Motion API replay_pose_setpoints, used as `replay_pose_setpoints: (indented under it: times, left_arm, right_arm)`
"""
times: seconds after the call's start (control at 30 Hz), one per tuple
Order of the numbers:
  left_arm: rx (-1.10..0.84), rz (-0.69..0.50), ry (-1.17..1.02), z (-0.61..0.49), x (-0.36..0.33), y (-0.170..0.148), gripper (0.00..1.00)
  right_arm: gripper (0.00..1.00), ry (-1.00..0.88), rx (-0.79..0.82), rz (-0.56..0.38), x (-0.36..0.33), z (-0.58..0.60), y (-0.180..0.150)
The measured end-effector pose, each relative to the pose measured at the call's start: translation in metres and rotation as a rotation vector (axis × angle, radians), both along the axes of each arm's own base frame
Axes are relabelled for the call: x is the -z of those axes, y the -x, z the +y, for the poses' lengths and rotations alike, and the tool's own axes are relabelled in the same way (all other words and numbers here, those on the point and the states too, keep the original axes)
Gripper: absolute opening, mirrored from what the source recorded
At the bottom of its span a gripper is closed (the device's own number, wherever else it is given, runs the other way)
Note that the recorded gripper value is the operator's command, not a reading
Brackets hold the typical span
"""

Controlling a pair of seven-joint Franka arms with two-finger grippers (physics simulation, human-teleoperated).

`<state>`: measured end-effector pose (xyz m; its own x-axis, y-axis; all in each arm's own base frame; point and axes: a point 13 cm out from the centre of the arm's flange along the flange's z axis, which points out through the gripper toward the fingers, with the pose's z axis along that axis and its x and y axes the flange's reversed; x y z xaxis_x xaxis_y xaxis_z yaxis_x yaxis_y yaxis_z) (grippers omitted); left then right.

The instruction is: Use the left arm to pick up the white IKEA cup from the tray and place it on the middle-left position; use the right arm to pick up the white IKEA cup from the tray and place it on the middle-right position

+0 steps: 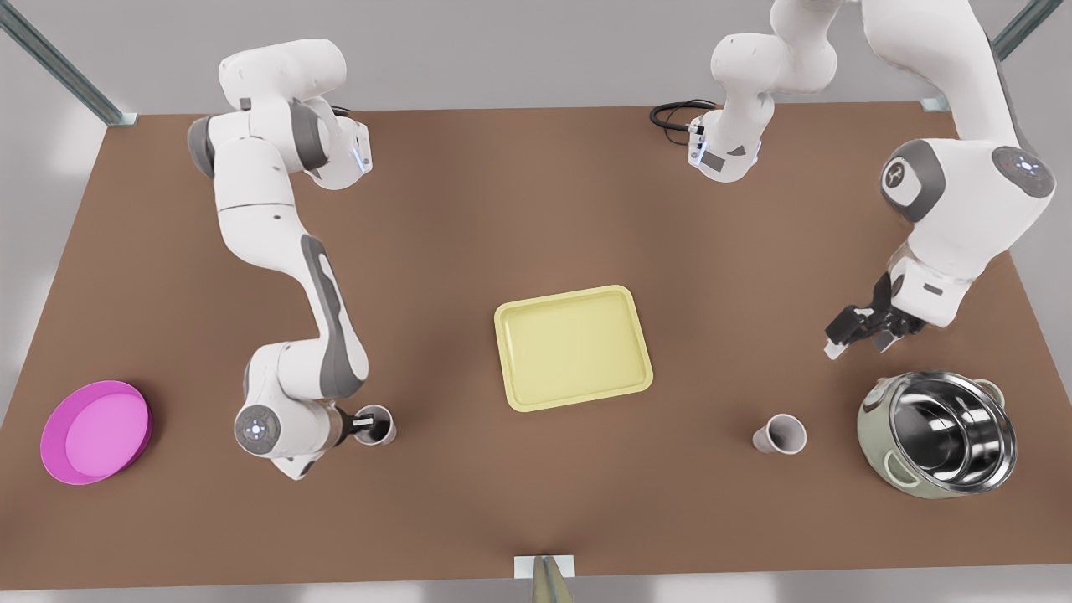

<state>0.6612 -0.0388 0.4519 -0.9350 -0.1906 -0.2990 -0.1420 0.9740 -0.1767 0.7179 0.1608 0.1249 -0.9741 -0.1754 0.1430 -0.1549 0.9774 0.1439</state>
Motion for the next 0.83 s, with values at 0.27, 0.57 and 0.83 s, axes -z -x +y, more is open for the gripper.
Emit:
replay_pose_setpoints:
  times: [0.27, 0.57, 0.83]
  left_arm:
    - [0.15, 0.24, -0.059, -0.026, -0.007, 0.039, 1.0]
    - [0.199, 0.339, -0.068, -0.021, 0.004, 0.062, 1.0]
    - [0.227, 0.357, -0.071, -0.022, 0.005, 0.067, 1.0]
  right_arm:
    - [0.53, -0.006, -0.132, -0.028, 0.007, -0.002, -0.003]
    - [0.92, -0.028, -0.217, -0.06, -0.01, 0.003, -0.007]
    - [1.0, -0.023, -0.277, -0.246, -0.311, -0.005, 0.036]
